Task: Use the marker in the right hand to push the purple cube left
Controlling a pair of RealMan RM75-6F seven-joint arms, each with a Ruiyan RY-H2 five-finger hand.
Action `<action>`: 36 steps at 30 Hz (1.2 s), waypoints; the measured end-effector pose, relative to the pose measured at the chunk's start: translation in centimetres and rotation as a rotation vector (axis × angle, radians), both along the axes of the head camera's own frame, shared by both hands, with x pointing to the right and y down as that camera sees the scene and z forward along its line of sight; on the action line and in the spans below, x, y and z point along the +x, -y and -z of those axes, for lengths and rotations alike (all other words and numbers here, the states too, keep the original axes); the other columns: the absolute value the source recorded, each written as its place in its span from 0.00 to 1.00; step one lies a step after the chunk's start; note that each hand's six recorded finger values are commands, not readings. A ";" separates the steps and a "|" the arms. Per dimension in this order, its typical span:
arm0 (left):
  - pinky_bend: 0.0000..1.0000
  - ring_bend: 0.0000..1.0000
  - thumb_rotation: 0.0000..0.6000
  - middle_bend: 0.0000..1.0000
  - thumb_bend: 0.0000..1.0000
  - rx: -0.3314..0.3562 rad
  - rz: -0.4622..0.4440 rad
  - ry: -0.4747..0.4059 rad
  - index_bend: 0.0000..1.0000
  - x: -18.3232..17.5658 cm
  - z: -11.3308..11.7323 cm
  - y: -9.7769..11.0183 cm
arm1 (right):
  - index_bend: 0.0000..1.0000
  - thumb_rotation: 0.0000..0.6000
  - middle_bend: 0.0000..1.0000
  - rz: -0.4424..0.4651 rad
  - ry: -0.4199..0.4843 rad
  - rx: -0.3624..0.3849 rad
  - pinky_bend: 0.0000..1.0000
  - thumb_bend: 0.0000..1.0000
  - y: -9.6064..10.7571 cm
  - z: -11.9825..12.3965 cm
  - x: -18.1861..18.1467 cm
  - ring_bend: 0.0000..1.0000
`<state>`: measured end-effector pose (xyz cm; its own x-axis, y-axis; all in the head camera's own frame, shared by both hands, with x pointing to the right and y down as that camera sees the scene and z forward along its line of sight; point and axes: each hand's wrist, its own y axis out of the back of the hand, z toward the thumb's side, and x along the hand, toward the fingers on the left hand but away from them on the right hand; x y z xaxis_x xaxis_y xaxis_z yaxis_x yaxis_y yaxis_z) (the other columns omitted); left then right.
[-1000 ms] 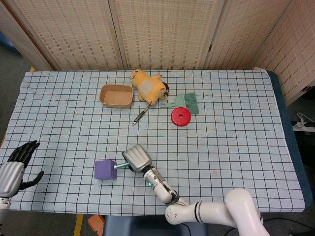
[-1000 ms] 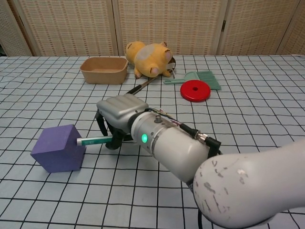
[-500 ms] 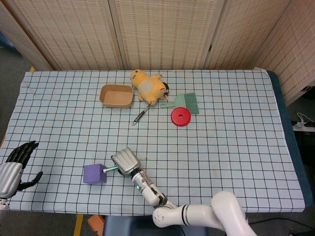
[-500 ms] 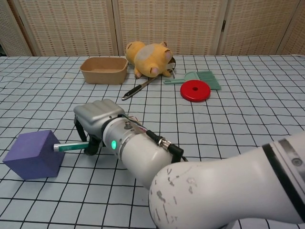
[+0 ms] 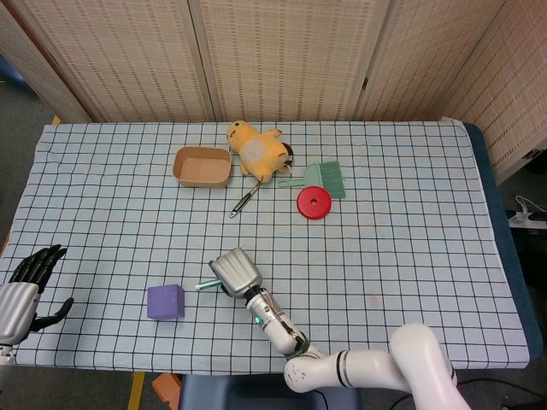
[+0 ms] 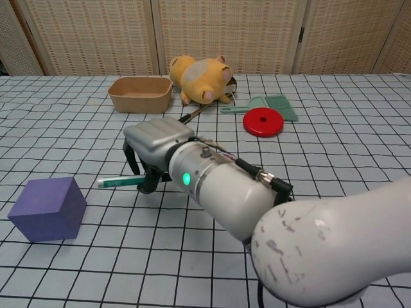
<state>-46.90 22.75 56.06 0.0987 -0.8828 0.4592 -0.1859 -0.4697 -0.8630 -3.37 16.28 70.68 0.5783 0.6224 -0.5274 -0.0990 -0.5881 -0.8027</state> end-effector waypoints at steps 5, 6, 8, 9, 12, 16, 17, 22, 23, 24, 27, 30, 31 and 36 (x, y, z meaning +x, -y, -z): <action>0.10 0.00 1.00 0.00 0.36 0.003 -0.007 0.010 0.00 0.3 -0.1 -0.1 | 0.98 1.00 0.73 -0.051 -0.071 0.055 0.57 0.44 2.0 0.8 6.4 0.61; 0.10 0.00 1.00 0.00 0.36 0.002 -0.010 0.012 0.00 0.3 -0.1 -0.1 | 0.98 1.00 0.73 -0.063 -0.088 0.063 0.57 0.44 2.3 0.9 7.9 0.61; 0.10 0.00 1.00 0.00 0.36 0.001 -0.012 0.014 0.00 0.5 -0.3 -0.1 | 0.97 1.00 0.73 -0.095 -0.133 0.076 0.57 0.44 2.8 1.0 11.5 0.61; 0.10 0.00 1.00 0.00 0.36 0.000 -0.013 0.017 0.00 0.5 -0.3 -0.1 | 0.96 1.00 0.73 -0.108 -0.155 0.078 0.57 0.44 2.8 0.9 13.2 0.61; 0.10 0.00 1.00 0.00 0.36 -0.002 -0.012 0.023 0.00 0.6 -0.5 -0.1 | 0.79 1.00 0.72 -0.145 -0.217 0.068 0.57 0.44 2.3 0.6 18.4 0.59; 0.11 0.00 1.00 0.00 0.36 -0.006 -0.014 0.029 0.00 0.8 -0.7 0.0 | 0.41 1.00 0.54 -0.176 -0.191 0.043 0.55 0.44 1.2 0.2 21.3 0.48; 0.12 0.00 1.00 0.00 0.36 -0.009 -0.015 0.031 0.00 0.8 -0.8 0.0 | 0.30 1.00 0.47 -0.180 -0.179 0.038 0.53 0.43 0.9 0.1 21.8 0.42; 0.14 0.00 1.00 0.00 0.36 -0.018 -0.015 0.037 0.00 0.8 -1.0 0.0 | 0.00 1.00 0.06 -0.158 -0.161 0.023 0.29 0.27 -0.8 -1.1 25.1 0.08; 0.14 0.00 1.00 0.00 0.36 -0.019 -0.015 0.037 0.00 0.8 -1.0 0.0 | 0.00 1.00 0.01 -0.145 -0.175 0.018 0.23 0.24 -1.2 -1.3 25.7 0.03; 0.14 0.00 1.00 0.00 0.36 -0.020 -0.016 0.038 0.00 0.9 -1.1 0.0 | 0.00 1.00 0.00 -0.134 -0.186 0.012 0.21 0.21 -1.4 -1.5 26.1 0.01; 0.14 0.00 1.00 0.00 0.36 -0.023 -0.021 0.040 0.00 1.0 -1.1 -0.1 | 0.00 1.00 0.00 -0.119 -0.200 -0.016 0.19 0.18 -2.0 -1.5 26.8 0.00; 0.14 0.00 1.00 0.00 0.36 -0.021 -0.024 0.041 0.00 1.1 -1.1 -0.1 | 0.00 1.00 0.00 -0.127 -0.178 -0.034 0.18 0.17 -2.4 -0.8 27.3 0.00; 0.14 0.00 1.00 0.00 0.36 -0.019 -0.024 0.041 0.00 1.0 -1.0 -0.1 | 0.00 1.00 0.00 -0.134 -0.169 -0.025 0.18 0.17 -2.4 -0.3 27.6 0.00; 0.13 0.00 1.00 0.00 0.36 -0.005 -0.015 0.044 0.00 0.8 -0.7 -0.2 | 0.00 1.00 0.00 -0.192 -0.137 0.081 0.09 0.17 -1.9 3.0 30.0 0.00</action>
<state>-46.13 22.91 56.76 0.0912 -0.8792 0.4676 -0.1407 -0.4762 -0.8680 26.61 18.19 67.69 0.3713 0.7577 -0.5367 -0.1029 -0.5409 -0.8348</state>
